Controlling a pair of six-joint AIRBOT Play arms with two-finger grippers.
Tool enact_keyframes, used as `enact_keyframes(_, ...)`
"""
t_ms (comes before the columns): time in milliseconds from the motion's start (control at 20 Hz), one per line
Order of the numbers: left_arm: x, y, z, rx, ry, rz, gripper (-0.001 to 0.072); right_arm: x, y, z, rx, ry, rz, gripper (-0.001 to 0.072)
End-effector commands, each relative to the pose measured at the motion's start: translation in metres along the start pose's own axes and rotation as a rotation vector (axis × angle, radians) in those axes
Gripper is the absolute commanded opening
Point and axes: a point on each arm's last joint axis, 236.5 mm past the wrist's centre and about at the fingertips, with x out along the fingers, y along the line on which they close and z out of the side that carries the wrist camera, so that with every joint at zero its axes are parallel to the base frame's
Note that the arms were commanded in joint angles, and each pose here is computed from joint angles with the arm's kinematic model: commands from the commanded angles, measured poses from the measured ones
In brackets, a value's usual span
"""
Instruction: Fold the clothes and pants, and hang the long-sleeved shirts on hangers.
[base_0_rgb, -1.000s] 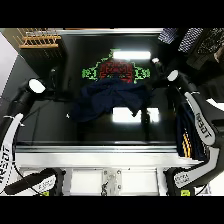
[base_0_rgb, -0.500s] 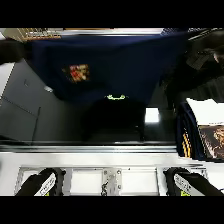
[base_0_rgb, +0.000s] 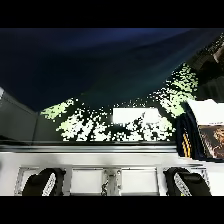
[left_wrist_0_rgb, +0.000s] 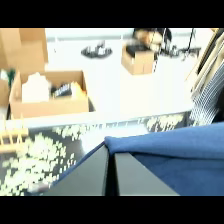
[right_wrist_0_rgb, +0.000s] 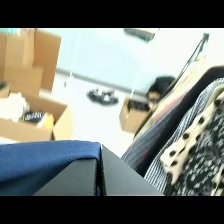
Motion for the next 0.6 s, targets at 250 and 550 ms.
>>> enact_keyframes(250, 0.005, -0.001, -0.032, -0.082, 0.136, -0.011, 0.0007, -0.003, 0.012, -0.025, 0.062, 0.112, 0.046, 0.0009)
enact_keyframes(550, 0.124, 0.045, -0.217, -0.280, 0.836, -0.022, 0.0007, 0.079, 0.046, -0.222, 0.252, 0.679, 0.165, 0.0009)
